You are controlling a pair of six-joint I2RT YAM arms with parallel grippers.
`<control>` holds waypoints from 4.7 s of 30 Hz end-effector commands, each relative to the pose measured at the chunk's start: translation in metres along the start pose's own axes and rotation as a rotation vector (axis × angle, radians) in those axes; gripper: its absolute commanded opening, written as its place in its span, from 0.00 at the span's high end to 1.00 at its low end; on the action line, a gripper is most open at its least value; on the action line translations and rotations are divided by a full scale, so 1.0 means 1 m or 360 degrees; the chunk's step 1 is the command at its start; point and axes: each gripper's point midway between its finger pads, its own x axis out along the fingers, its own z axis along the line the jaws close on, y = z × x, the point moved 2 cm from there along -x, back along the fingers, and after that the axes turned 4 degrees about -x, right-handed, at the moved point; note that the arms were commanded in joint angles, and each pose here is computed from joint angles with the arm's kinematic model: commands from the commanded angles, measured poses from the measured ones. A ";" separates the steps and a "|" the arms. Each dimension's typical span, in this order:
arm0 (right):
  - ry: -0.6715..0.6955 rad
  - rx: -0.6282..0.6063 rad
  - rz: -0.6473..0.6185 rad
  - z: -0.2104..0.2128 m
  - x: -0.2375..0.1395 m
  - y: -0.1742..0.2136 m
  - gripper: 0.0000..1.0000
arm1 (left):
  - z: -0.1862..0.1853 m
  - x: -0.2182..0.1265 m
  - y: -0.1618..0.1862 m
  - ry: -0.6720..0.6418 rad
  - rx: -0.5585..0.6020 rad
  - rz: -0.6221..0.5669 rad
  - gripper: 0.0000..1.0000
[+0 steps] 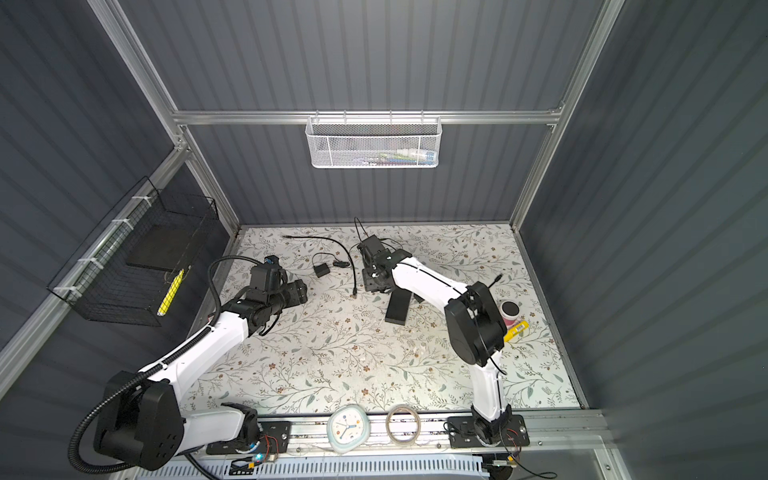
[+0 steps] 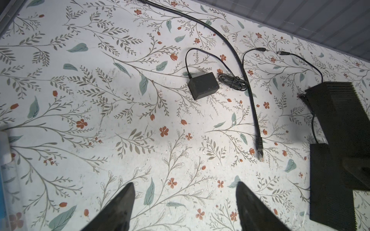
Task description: Insert the plug into the switch port
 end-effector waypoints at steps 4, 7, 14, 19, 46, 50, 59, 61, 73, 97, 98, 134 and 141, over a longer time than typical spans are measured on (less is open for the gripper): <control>-0.0206 -0.0061 0.0037 0.101 0.003 0.047 0.46 | 0.024 -0.005 -0.018 -0.0060 -0.0268 -0.0036 0.20; -0.0256 -0.0048 0.0158 0.127 0.006 0.056 0.48 | 0.051 -0.010 -0.012 -0.0159 -0.0415 0.0002 0.20; -0.0244 -0.0234 0.0341 0.148 0.028 0.073 0.41 | 0.063 -0.019 -0.002 -0.0199 -0.0472 0.0007 0.20; -0.0283 -0.0319 0.0421 0.154 0.037 0.081 0.34 | 0.064 -0.018 0.001 -0.0194 -0.0468 0.0018 0.20; -0.0636 -0.0695 0.0363 0.100 -0.038 0.161 0.04 | -0.053 0.089 -0.005 0.0450 -0.0077 0.0480 0.28; -0.0807 -0.0782 0.0450 0.111 -0.059 0.195 0.17 | -0.088 0.101 0.002 0.0602 0.0045 0.0571 0.35; -0.0962 -0.0803 0.0524 0.133 -0.055 0.209 0.65 | -0.096 0.119 0.038 0.0690 0.0073 0.0775 0.61; -0.1024 -0.0820 0.0568 0.143 -0.050 0.211 0.67 | -0.095 0.117 0.044 0.0696 0.0068 0.0794 0.65; -0.0951 -0.0628 0.0559 0.132 -0.012 0.193 0.67 | -0.097 0.120 0.066 0.0807 0.0051 0.0880 0.71; -0.0598 -0.0555 0.0437 0.074 0.041 0.147 0.62 | -0.069 0.077 0.127 0.0769 -0.0116 0.1036 0.78; -0.0569 -0.0564 0.0448 0.070 0.041 0.148 0.62 | -0.067 0.073 0.128 0.0762 -0.0121 0.1038 0.78; -0.0822 -0.0679 0.0362 0.130 0.050 0.094 0.59 | -0.027 0.013 0.139 0.0395 -0.0223 0.0843 0.77; -0.0656 -0.0502 0.0209 0.081 0.027 0.054 0.52 | 0.001 0.008 0.078 0.0259 -0.0225 0.0623 0.63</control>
